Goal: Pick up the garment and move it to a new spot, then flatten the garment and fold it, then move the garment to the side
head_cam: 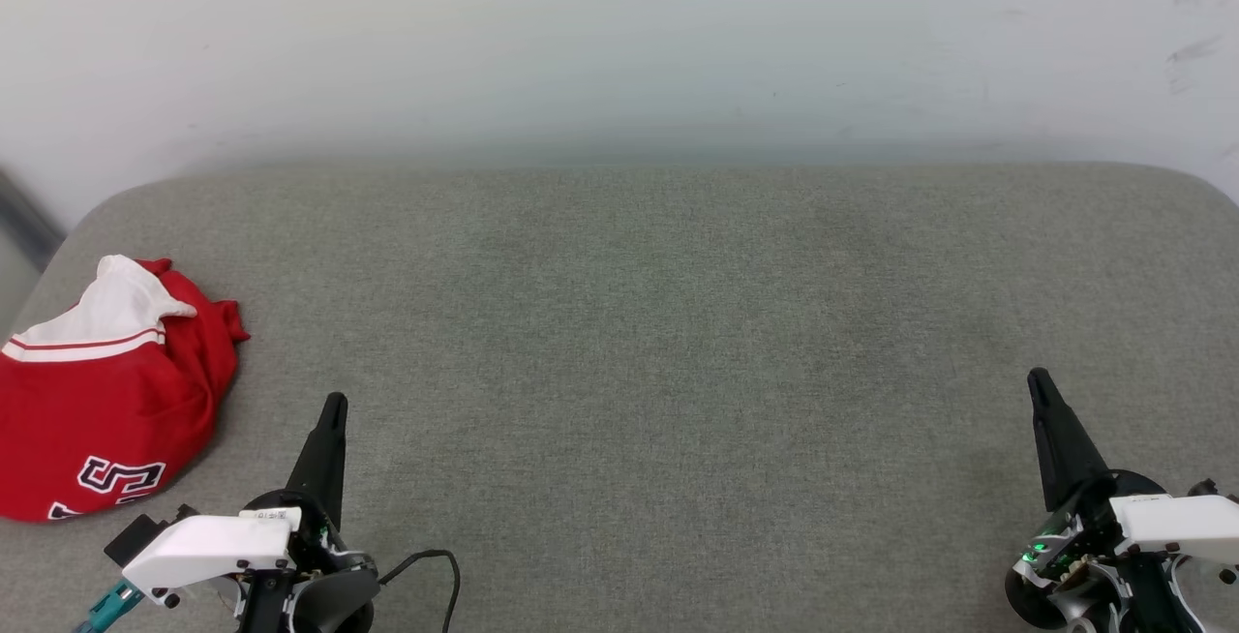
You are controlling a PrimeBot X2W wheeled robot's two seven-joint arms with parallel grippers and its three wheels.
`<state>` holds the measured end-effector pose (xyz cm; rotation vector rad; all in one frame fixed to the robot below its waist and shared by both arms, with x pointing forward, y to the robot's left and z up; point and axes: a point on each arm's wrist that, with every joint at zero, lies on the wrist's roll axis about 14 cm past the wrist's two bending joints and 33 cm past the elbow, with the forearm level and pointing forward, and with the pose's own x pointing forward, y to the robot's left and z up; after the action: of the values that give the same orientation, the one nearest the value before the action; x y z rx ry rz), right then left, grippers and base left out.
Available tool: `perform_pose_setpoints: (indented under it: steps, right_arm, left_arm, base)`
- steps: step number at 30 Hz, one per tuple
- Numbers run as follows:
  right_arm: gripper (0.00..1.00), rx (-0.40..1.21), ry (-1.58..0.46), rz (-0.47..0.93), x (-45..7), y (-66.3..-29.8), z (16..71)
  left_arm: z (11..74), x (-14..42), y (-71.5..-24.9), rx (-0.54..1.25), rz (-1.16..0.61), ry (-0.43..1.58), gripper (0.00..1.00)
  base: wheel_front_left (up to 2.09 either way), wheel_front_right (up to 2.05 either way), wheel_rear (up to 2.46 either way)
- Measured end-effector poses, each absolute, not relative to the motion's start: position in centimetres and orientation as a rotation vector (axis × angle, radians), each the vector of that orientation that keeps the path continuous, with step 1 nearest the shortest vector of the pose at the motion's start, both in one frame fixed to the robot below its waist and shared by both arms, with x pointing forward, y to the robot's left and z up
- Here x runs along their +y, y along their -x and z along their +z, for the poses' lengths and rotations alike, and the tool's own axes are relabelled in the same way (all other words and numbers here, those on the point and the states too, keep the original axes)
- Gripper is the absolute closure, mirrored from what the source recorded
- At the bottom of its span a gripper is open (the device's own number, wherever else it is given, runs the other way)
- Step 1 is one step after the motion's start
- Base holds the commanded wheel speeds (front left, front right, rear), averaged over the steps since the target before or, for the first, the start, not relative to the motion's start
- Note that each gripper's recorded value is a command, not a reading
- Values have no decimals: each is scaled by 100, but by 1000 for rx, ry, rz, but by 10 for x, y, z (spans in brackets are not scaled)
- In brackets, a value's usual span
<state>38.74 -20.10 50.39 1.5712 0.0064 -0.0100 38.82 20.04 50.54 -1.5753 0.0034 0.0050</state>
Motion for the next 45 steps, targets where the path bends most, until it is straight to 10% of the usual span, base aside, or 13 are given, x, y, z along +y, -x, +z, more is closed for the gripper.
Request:
perform_pose_setpoints:
  steps: [26,27,45]
  right_arm:
    - [100,6,-1571,-10,-201,-387,504]
    - [0,14,-1572,-18,-201,-386,501]
    - [0,2,-1527,-53,-199,-380,495]
  left_arm:
    - [505,200,-388,3,5,1575,100]
    - [503,200,-387,11,11,1576,0]
    - [501,182,-385,22,4,1531,0]
  base:
    - [0,0,0]
    - [0,0,0]
    - [0,0,0]
